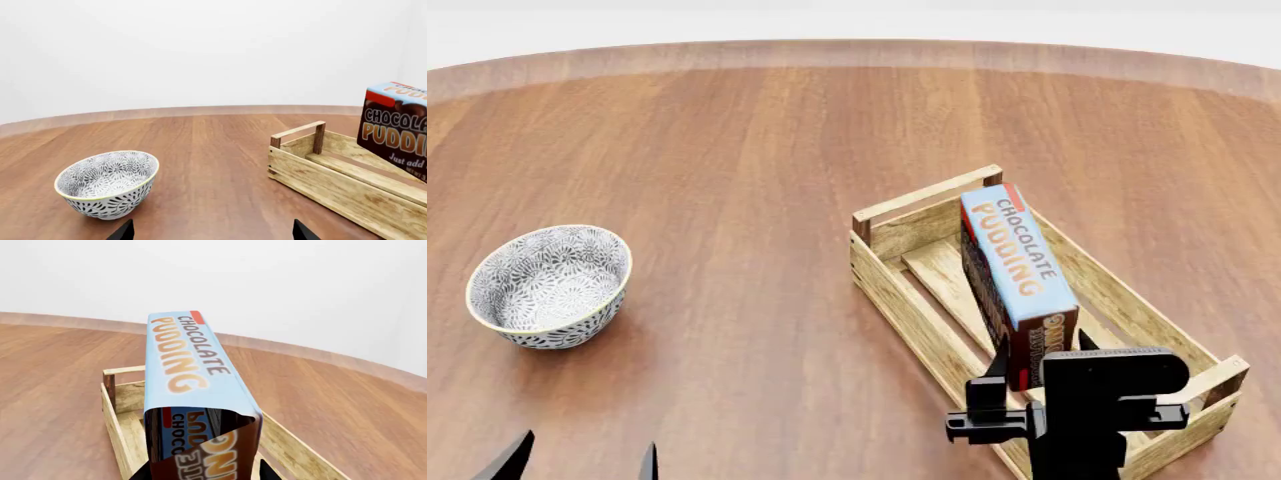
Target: Pick up the chocolate pudding and put it in the tray.
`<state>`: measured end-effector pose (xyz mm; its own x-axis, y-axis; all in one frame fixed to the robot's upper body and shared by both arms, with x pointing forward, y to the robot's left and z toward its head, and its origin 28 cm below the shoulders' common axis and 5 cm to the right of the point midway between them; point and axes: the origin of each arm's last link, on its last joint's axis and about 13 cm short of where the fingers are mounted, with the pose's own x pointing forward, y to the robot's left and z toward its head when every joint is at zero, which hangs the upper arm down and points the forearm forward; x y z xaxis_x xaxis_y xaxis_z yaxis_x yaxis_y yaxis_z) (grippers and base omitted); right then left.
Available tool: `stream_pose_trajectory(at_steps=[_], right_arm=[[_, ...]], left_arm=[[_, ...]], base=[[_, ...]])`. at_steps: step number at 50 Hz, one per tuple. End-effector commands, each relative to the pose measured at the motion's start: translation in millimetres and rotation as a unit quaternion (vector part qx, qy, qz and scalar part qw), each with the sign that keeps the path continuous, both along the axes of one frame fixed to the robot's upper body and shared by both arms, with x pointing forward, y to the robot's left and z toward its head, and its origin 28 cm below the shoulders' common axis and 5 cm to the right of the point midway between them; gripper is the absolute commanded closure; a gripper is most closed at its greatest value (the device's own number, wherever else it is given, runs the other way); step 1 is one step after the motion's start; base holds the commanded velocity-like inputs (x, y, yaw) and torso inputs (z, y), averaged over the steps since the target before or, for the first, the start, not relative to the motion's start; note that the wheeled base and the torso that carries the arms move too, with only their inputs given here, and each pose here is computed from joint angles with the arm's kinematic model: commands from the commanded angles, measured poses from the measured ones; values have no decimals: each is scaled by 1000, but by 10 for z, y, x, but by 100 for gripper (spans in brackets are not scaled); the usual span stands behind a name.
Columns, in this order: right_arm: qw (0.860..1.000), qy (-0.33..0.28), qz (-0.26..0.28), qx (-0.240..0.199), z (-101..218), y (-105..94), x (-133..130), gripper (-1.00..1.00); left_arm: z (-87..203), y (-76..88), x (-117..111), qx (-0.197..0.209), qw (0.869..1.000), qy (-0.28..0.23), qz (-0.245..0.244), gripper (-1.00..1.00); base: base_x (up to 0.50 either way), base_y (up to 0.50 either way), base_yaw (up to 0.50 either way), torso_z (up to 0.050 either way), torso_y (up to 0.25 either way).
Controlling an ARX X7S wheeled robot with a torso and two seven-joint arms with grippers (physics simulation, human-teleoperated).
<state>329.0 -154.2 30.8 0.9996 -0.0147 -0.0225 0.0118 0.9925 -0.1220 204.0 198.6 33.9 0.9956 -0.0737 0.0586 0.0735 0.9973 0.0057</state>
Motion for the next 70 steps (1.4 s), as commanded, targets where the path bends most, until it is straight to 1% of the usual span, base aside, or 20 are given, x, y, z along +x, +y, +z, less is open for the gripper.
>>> stream_pose_trajectory(at_steps=[1,13,22,35,42,43,44,49,51,62,70], right_arm=[[1000,-2,-14,-16,23,-38,87,100],[999,6,-32,-12,-13,-69,166,100],[999,9,-37,-19,-13,-91,226,100],[999,10,-49,-18,-28,-147,244,100],[999,11,-46,-20,1,-148,240,100],[998,10,-51,-19,10,-149,238,-100],[999,8,-52,-13,29,-153,233,-100],[998,8,-52,-16,28,-156,214,-100],[998,10,-51,-28,25,-156,211,-100],[999,5,-50,-22,65,-146,210,-100],[999,-6,-46,-19,96,-129,178,-100]], left_arm=[[-38,1,15,0,1000,5,1,-100],[-56,23,22,-1,1000,7,5,-100],[-85,30,25,-1,1000,9,6,-100],[-86,27,29,0,1000,9,6,-100],[-85,27,25,0,1000,9,7,-100],[-87,26,25,0,1000,9,6,-100],[-88,22,26,0,1000,9,6,-100],[-91,15,21,0,1000,9,4,-100],[-83,16,25,0,1000,8,4,-100],[-67,3,26,2,1000,6,2,-100],[15,-3,43,3,1000,-1,1,-100]], base=[[0,0,0,0,0],[0,0,0,0,0],[0,0,0,0,0],[0,0,0,0,1],[0,0,0,0,0],[0,0,0,0,0],[0,0,0,0,0],[0,0,0,0,0],[0,0,0,0,0],[0,0,0,0,0],[0,0,0,0,0]])
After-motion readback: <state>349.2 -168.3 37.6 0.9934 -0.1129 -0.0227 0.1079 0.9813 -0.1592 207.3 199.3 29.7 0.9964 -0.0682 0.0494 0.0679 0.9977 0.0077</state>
